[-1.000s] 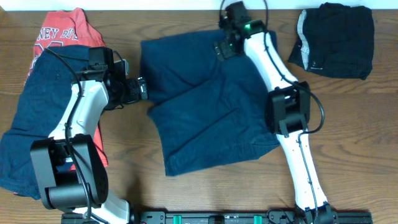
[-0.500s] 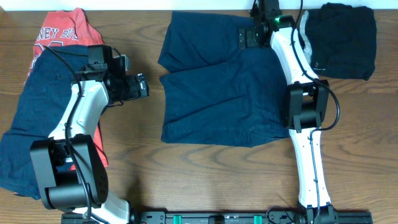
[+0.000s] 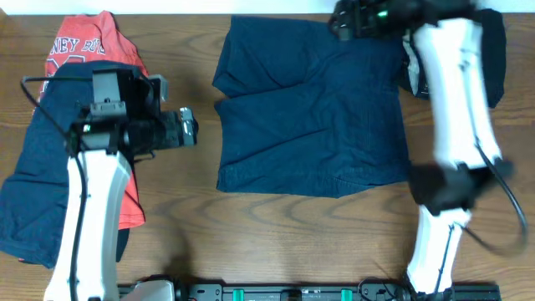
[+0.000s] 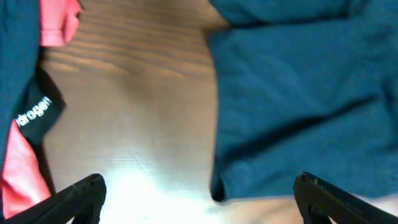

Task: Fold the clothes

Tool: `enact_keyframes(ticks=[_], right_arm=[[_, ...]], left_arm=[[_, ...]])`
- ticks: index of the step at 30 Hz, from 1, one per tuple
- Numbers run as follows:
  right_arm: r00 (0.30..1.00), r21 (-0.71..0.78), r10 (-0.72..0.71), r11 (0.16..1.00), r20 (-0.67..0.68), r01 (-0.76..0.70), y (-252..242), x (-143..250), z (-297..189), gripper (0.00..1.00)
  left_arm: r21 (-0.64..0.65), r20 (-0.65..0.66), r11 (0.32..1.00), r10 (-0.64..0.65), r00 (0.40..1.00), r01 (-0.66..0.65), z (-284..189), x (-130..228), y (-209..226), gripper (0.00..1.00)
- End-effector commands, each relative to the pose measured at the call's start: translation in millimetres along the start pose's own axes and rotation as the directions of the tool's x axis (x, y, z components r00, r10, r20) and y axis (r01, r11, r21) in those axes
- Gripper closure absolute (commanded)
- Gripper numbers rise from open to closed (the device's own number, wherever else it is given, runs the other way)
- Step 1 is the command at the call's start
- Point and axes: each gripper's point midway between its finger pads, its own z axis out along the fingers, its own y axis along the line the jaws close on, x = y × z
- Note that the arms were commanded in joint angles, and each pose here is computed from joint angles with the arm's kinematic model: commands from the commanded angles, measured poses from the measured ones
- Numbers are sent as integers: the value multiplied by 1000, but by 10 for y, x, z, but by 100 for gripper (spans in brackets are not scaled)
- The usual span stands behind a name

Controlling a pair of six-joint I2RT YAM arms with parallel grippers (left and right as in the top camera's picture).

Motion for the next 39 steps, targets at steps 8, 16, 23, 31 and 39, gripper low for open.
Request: enact_keyframes(ticks=[8, 16, 23, 31, 39], right_arm=[[988, 174, 144, 976, -59, -131, 53, 683, -1125, 9], [956, 343, 285, 906, -67, -246, -146, 1285, -1451, 7], [901, 443, 378, 860, -214, -256, -350, 1934, -1183, 8], [880, 460, 396, 853, -263, -246, -492, 2133, -789, 9], [865, 472, 407, 848, -293, -239, -557, 2272, -637, 11]], left_arm=[[58, -239, 996, 73, 968, -61, -74, 679, -290, 2], [216, -346, 976, 58, 936, 19, 205, 1115, -523, 2], [223, -336, 974, 29, 941, 50, 667, 1336, -514, 2], [139, -228, 990, 19, 973, 14, 1070, 1150, -386, 2], [109, -324, 993, -15, 946, 54, 1299, 1328, -305, 10]])
